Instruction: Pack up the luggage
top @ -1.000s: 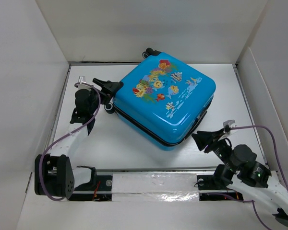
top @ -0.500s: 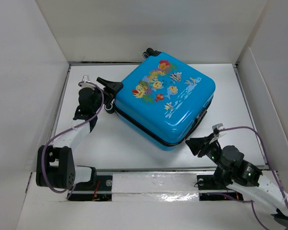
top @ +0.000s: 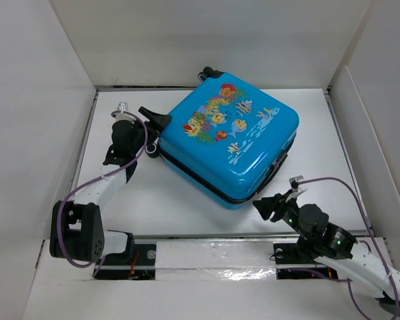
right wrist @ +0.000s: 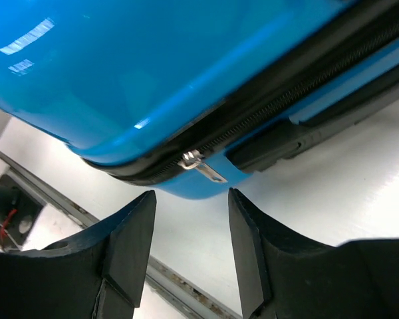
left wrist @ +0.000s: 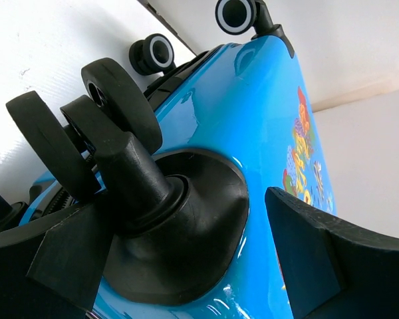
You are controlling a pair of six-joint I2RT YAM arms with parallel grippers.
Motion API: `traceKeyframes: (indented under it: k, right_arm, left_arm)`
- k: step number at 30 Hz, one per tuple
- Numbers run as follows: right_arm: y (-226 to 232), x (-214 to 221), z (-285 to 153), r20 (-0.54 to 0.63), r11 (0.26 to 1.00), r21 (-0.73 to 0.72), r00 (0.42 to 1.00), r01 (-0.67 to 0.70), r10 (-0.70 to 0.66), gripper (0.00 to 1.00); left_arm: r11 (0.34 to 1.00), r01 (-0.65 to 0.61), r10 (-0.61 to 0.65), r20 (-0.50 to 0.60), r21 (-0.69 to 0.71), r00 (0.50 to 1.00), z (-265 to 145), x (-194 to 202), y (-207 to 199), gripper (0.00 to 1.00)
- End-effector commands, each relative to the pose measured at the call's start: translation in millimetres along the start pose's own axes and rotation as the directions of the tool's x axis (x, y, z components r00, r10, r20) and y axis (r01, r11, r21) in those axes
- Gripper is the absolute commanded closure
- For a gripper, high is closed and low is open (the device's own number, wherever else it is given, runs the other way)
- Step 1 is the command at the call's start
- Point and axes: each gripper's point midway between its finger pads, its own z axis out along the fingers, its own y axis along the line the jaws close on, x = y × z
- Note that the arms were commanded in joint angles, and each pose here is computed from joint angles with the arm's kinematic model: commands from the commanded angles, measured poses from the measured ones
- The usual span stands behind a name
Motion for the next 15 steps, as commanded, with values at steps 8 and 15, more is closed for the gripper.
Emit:
traceKeyframes:
  k: [8,15]
  right_arm:
    - [-2.7,-3.6,11.3,0.074,0.999,-0.010,0.996,0.045,-0.044,0.47]
    - [-1.7,-20.9,23.4,0.131,0.992,0.030,0.984,0.121,-0.124,0.49]
  left_arm:
    - [0.995,-0.050,0.053,0.033,-0.084,0.998,5.9,-6.2,24.2,0.10]
    - [0.986,-0.071,0.079,0.047,-0.151,0.996,1.4,-5.7,41.8,0.10]
